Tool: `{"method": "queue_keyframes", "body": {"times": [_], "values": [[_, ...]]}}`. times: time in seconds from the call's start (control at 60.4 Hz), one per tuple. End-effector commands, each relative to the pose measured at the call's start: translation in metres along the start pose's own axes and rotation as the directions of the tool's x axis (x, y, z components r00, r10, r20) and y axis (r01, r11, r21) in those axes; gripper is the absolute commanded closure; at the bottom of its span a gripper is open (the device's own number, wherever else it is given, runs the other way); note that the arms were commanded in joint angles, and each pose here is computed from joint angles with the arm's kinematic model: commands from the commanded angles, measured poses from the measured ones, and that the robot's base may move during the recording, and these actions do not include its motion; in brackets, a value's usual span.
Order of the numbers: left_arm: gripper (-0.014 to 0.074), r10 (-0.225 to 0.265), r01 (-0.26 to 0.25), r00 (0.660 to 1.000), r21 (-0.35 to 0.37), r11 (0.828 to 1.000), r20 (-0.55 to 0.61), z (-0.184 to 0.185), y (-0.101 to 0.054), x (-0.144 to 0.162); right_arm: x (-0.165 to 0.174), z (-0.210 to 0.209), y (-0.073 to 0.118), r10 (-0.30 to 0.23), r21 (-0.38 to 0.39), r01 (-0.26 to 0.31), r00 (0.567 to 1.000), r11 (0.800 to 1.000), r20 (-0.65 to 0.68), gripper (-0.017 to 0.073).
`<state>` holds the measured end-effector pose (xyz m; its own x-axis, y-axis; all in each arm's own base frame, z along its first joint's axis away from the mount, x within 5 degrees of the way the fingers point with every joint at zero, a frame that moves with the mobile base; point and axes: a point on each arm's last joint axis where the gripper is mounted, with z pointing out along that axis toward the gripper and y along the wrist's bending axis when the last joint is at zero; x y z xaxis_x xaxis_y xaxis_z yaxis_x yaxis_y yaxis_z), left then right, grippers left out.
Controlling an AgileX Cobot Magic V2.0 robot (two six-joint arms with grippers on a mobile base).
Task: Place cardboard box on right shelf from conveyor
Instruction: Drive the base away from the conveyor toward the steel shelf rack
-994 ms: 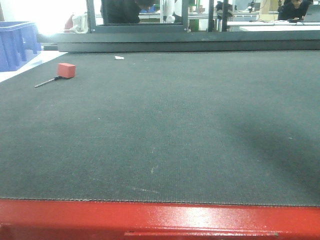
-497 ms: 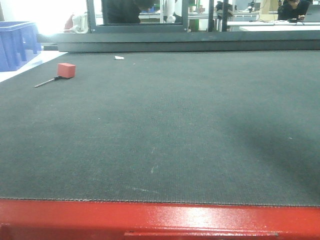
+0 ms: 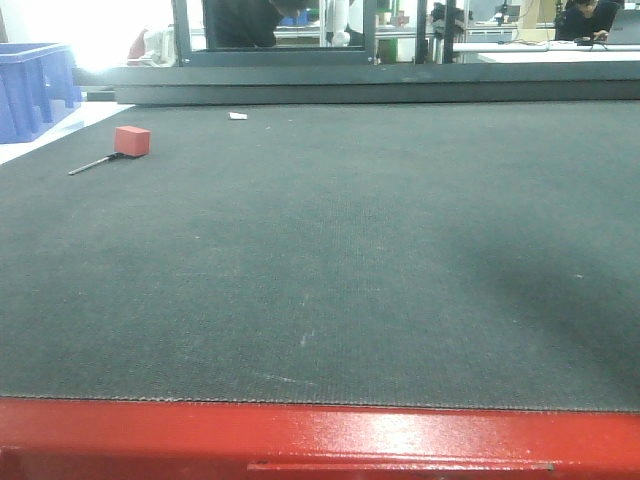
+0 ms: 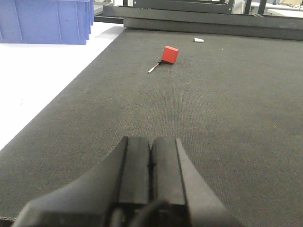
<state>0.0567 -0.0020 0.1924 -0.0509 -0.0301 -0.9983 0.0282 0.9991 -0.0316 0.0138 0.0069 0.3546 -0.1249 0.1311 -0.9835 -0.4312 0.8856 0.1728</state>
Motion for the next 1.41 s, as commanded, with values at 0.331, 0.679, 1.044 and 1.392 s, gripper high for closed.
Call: {"method": "queue_keyframes", "body": {"times": [0.331, 0.679, 1.044, 1.392], "values": [[0.071, -0.005, 0.006, 0.996, -0.003, 1.0, 0.091, -0.001, 0.0004, -0.0057, -0.016, -0.0016, 0.0027, -0.01, -0.013, 0.012, 0.994, 1.0, 0.11, 0.0433], [0.0709, -0.005, 0.006, 0.996, -0.003, 1.0, 0.091, -0.001, 0.0004, -0.0057, -0.016, -0.0016, 0.0027, -0.01, -0.013, 0.012, 0.994, 1.0, 0.11, 0.0433], [0.071, -0.005, 0.006, 0.996, -0.003, 1.0, 0.091, -0.001, 0.0004, -0.0057, -0.016, -0.0016, 0.0027, -0.01, -0.013, 0.012, 0.994, 1.0, 0.11, 0.0433], [0.071, -0.005, 0.006, 0.996, -0.003, 1.0, 0.091, -0.001, 0.0004, -0.0057, -0.016, -0.0016, 0.0027, -0.01, -0.013, 0.012, 0.994, 1.0, 0.11, 0.0433]]}}
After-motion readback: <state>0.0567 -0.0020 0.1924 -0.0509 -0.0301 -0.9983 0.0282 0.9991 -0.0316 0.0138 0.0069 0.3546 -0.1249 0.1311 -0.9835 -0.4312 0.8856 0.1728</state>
